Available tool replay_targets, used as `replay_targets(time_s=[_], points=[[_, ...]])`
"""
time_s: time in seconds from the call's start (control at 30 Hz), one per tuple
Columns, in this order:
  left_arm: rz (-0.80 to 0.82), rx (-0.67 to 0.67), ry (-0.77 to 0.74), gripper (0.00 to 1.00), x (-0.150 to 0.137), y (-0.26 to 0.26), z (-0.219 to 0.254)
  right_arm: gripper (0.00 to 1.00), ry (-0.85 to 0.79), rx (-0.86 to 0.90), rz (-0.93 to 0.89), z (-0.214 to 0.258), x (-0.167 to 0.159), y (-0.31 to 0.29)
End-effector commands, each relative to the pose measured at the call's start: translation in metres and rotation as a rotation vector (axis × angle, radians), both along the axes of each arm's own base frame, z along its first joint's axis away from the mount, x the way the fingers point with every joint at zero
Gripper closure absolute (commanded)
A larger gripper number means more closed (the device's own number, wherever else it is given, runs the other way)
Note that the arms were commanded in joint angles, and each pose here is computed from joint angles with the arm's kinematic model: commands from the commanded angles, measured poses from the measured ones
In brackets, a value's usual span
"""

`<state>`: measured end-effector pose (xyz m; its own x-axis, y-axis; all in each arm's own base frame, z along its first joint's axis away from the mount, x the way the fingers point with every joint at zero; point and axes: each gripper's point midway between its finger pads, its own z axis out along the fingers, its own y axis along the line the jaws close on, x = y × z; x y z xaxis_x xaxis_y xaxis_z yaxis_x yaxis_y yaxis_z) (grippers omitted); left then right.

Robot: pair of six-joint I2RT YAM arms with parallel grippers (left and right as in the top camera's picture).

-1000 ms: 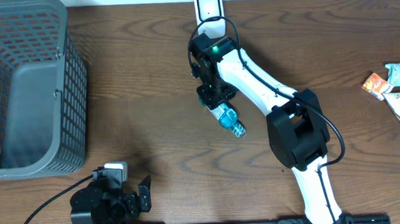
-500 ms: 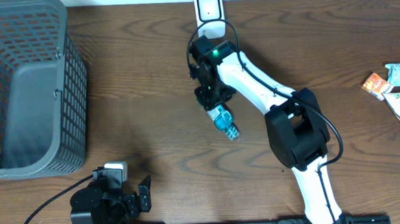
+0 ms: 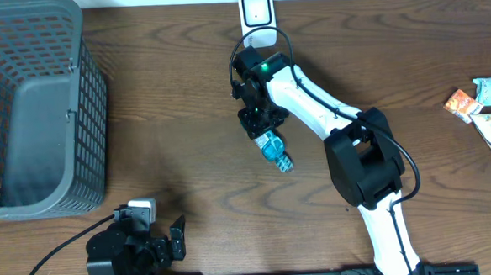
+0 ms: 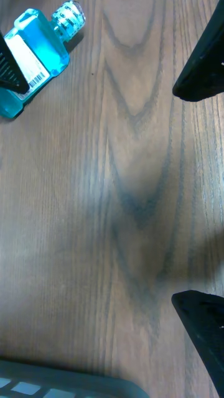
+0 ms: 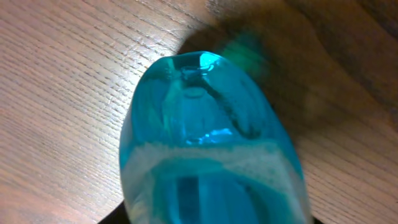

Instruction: Scan the item barcode

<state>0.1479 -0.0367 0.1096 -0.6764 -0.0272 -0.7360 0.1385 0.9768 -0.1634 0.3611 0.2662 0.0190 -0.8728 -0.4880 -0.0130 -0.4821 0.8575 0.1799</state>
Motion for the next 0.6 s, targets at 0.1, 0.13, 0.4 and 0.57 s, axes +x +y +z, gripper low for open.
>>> replay_targets(time_s=[0.1, 0.13, 0.4, 0.57], points=[[-0.014, 0.002, -0.015, 0.03, 0.000, -0.001, 0.004, 0.37, -0.017, 0.028, -0.011, 0.011, 0.003, 0.007], [-0.014, 0.002, -0.015, 0.03, 0.000, -0.001, 0.004, 0.35, -0.020, 0.030, -0.011, 0.012, 0.004, 0.008], [-0.014, 0.002, -0.015, 0.03, 0.000, -0.001, 0.004, 0.40, -0.036, 0.042, -0.005, 0.013, 0.006, 0.012], [-0.014, 0.002, -0.015, 0.03, 0.000, -0.001, 0.004, 0.74, -0.017, 0.071, 0.002, 0.014, 0.002, 0.019]])
